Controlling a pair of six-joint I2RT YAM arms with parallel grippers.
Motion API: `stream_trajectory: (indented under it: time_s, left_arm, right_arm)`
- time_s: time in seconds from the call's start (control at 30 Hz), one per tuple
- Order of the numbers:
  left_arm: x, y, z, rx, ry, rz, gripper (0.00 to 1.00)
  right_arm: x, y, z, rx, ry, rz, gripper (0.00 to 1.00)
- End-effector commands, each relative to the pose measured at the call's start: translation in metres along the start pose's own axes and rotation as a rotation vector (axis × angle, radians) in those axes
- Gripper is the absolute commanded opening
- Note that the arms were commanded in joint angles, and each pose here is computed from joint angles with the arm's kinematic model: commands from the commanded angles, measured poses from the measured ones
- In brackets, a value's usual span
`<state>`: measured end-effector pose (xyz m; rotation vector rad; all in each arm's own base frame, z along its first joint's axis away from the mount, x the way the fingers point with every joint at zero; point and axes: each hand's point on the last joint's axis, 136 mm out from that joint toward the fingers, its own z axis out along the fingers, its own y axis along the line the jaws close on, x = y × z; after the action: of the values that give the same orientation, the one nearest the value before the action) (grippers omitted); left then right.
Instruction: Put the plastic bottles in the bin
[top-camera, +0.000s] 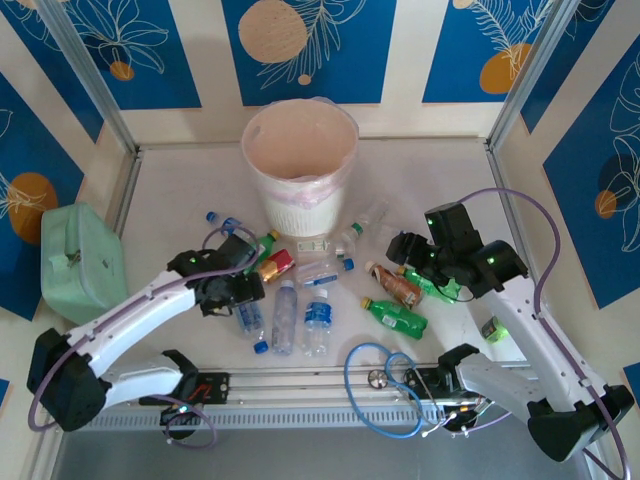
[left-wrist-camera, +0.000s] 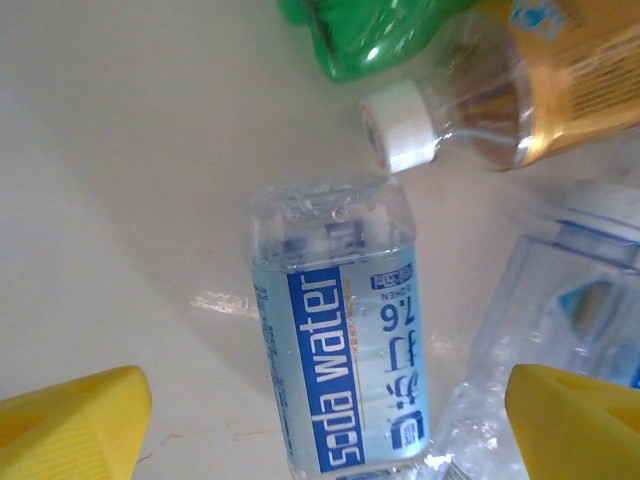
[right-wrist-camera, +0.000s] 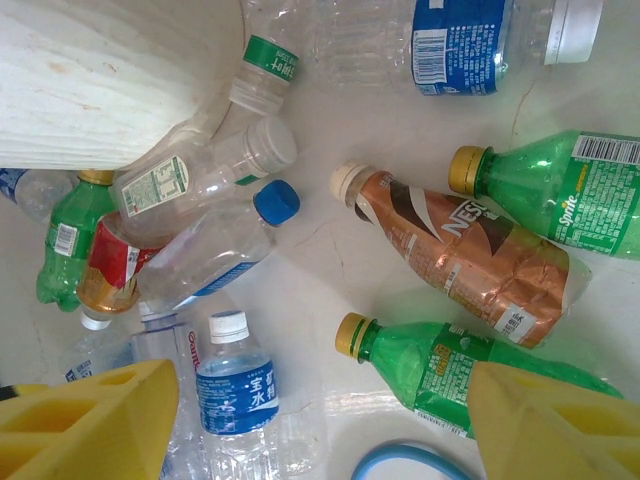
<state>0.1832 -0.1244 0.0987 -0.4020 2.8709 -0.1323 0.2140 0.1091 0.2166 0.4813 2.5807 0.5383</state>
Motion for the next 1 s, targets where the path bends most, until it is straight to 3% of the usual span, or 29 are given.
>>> stream_trajectory:
  time_s: [0.0,0.5,0.97]
  left_arm:
    - [0.008,-0.006,0.015,-0.005,0.034,-0.011,0.9]
    - [0.02,-0.009,0.052,-0.046,0.108,0.018,0.83]
    - [0.023,-0.005,0.053,-0.065,0.119,0.016,0.69]
  right_arm:
    - [0.002,-0.002,-0.001,0.009,0.003,0.006,0.77]
    - [0.003,-0.005,-0.002,0.017,-0.005,0.014,0.77]
    - [0.002,-0.01,0.0,0.026,-0.014,0.017,0.77]
